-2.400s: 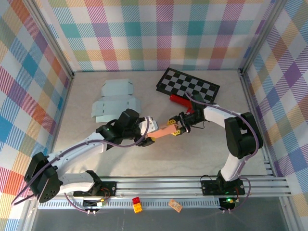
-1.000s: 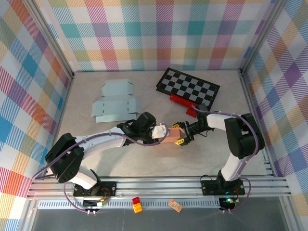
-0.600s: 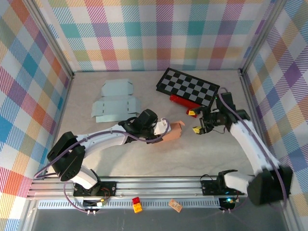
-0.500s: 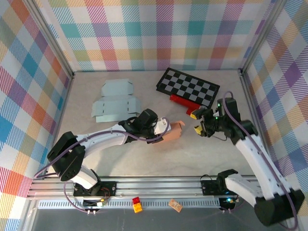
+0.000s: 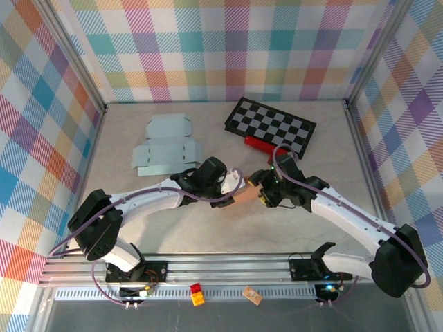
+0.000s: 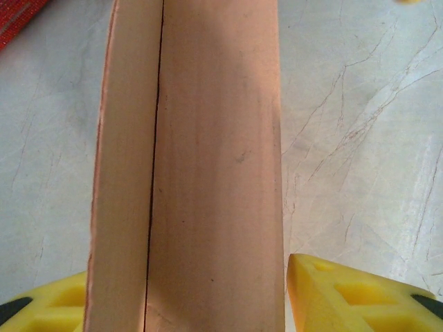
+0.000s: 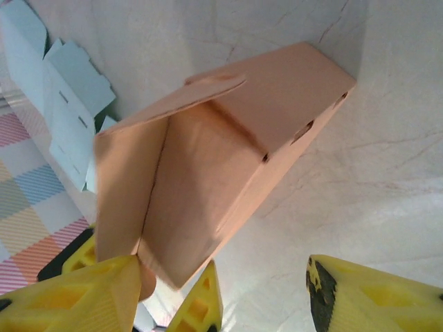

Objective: Fold the paper box

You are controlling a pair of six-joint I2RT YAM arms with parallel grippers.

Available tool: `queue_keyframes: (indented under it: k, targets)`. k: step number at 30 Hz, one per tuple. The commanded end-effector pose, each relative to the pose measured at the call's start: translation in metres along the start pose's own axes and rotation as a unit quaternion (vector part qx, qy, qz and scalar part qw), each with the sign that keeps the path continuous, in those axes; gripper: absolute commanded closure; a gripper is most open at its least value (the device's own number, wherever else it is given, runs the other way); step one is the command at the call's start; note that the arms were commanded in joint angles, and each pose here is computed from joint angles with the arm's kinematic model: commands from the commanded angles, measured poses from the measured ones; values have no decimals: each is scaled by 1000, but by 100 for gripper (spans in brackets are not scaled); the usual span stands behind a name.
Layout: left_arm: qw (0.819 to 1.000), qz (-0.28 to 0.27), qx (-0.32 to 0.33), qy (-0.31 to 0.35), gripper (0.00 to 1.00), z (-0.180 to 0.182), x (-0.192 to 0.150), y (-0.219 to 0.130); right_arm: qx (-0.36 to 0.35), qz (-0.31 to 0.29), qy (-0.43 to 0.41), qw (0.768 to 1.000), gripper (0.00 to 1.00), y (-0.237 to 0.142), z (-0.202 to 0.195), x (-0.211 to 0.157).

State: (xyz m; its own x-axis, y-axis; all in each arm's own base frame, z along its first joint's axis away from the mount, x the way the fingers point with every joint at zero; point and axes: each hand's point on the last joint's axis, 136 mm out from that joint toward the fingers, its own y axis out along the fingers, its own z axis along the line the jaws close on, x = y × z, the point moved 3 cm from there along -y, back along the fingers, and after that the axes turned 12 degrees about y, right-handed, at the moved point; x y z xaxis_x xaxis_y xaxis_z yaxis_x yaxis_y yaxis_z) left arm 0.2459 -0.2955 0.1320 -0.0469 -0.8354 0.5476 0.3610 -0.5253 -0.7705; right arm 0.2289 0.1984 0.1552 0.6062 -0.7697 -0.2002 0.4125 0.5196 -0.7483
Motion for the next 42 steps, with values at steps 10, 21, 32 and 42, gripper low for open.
queue_keyframes:
  k: [10, 21, 32, 42]
  targets:
    - [1000, -1, 0, -14, 45, 2, 4, -4, -3, -12, 13, 1000, 39, 29, -15, 9]
    - [1000, 0, 7, -17, 45, 4, 5, -5, -79, -19, 28, 996, 48, 29, -35, 11]
    - [1000, 11, -7, 19, 53, -2, -2, -11, -71, -38, -323, 943, 44, -42, 39, 10]
    - [999, 5, -33, 25, 57, -1, -9, -20, -121, 58, -590, 796, 52, -51, 35, 21]
